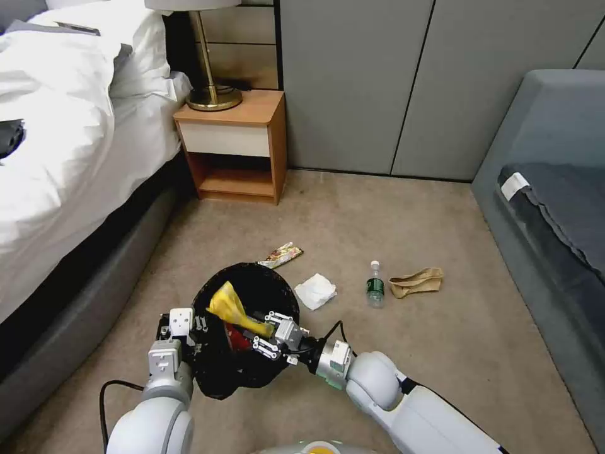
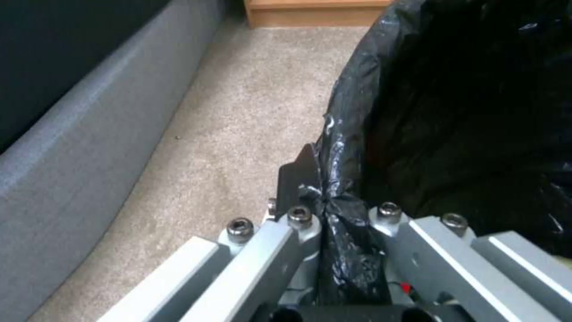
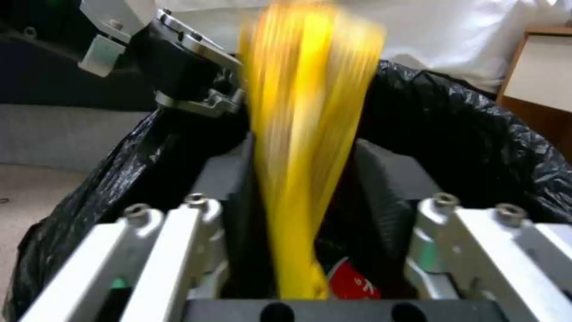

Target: Pick up the trash bin, then pick up the garbage from the floor and place it into the trash bin.

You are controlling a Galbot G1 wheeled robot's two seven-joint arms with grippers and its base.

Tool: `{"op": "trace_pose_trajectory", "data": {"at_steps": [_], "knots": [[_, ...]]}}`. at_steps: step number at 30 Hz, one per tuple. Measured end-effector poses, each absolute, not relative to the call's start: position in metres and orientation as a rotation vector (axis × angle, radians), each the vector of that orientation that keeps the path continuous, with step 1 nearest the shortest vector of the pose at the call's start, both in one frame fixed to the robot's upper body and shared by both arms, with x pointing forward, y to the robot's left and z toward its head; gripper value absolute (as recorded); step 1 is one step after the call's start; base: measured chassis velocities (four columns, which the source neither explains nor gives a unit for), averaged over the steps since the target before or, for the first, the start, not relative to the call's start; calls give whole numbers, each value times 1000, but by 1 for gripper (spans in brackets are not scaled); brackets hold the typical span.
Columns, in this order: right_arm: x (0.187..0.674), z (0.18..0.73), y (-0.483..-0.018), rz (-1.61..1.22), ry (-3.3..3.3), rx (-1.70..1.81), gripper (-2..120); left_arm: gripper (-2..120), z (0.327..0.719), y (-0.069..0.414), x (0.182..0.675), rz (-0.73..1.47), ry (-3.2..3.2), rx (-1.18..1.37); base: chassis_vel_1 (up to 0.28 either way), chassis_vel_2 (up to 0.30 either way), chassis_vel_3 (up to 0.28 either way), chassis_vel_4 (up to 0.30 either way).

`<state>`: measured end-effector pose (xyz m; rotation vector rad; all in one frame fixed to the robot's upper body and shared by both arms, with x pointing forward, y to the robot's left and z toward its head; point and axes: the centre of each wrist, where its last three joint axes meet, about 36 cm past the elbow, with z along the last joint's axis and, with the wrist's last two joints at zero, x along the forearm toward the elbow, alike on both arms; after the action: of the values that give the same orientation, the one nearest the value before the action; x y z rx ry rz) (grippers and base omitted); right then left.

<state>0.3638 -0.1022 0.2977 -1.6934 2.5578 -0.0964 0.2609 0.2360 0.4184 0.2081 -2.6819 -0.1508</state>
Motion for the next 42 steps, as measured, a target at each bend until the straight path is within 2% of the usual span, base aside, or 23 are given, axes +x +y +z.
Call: {"op": "trace_pose_trajectory", "data": {"at_steps": [2, 4, 9, 10, 14, 22, 28, 31, 35, 42], "knots": [[363, 298, -104, -97, 2559, -1695, 58, 1, 418, 236, 261, -150, -2683, 208, 0, 0, 0, 0], [362, 298, -104, -98, 2560, -1695, 61, 1, 418, 236, 261, -150, -2683, 208, 0, 0, 0, 0], [361, 297, -105, -98, 2562, -1699, 84, 1, 418, 236, 262, -150, -2681, 207, 0, 0, 0, 0], [361, 297, -105, -98, 2562, -1699, 84, 1, 418, 236, 262, -150, -2681, 207, 0, 0, 0, 0], [360, 304, -105, -97, 2547, -1695, 99, 1, 417, 236, 262, -153, -2679, 205, 0, 0, 0, 0], [368, 362, -113, -73, 2502, -1514, 100, 1, 413, 239, 262, -162, -2669, 208, 0, 0, 0, 0], [367, 436, -158, -113, 2524, -1158, 100, 1, 411, 243, 263, -166, -2664, 216, 0, 0, 0, 0], [355, 447, -180, -127, 2567, -1018, 100, 1, 411, 244, 263, -165, -2662, 220, 0, 0, 0, 0], [338, 442, -198, -123, 2641, -895, 100, 1, 411, 246, 264, -164, -2663, 224, 0, 0, 0, 0], [301, 398, -230, -81, 2822, -586, 100, 1, 411, 246, 265, -158, -2663, 222, 0, 0, 0, 0]]}}
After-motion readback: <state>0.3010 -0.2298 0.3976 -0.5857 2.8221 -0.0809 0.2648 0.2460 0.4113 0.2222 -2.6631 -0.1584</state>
